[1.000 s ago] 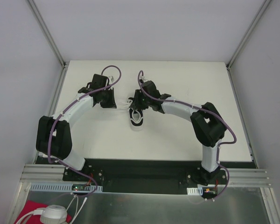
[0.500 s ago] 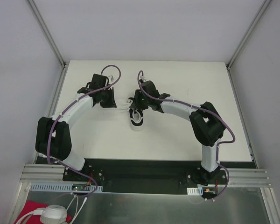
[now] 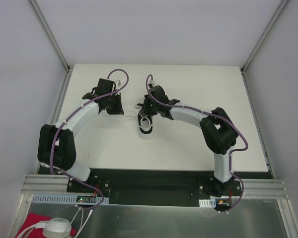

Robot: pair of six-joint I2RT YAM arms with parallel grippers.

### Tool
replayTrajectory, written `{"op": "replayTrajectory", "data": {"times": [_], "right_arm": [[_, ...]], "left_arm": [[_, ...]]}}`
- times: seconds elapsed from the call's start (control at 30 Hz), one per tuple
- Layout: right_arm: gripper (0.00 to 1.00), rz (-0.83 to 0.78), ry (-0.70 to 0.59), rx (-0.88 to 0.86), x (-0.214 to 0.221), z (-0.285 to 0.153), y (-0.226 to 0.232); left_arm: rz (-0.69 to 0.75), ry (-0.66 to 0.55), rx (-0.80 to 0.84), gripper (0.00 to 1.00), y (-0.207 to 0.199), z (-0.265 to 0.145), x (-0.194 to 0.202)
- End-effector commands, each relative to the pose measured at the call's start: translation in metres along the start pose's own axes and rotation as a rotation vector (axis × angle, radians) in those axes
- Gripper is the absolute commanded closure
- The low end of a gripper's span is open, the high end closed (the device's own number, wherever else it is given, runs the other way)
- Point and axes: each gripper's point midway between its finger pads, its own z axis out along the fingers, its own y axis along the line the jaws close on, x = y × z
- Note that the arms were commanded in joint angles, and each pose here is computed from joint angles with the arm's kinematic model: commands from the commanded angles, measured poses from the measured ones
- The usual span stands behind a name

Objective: Tie the shoes
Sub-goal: Tie the shoelace on the shoe.

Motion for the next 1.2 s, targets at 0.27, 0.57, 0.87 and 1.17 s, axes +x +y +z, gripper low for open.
{"op": "replayTrajectory", "data": {"times": [0.27,0.57,0.87,1.17], "right_arm": [[0.99,0.014,-0.095,-0.068,-0.013,-0.026,0.013],[0.76,0.031,-0.091,-0.097,-0.013,-0.020,0.020],[0.74,0.033,-0.071,-0.072,-0.011,-0.011,0.016],[0.79,0.032,-0.064,-0.036,-0.014,0.001,0.012]], "left_arm": [[0.011,-0.028,-0.002,1.00,-0.001,-0.009,-0.002],[0.013,-0.026,-0.001,1.00,-0.001,-0.009,-0.001],[0.013,-0.026,-0.001,1.00,-0.001,-0.009,-0.002],[0.014,-0.028,0.001,1.00,-0.002,-0.010,-0.001]]}}
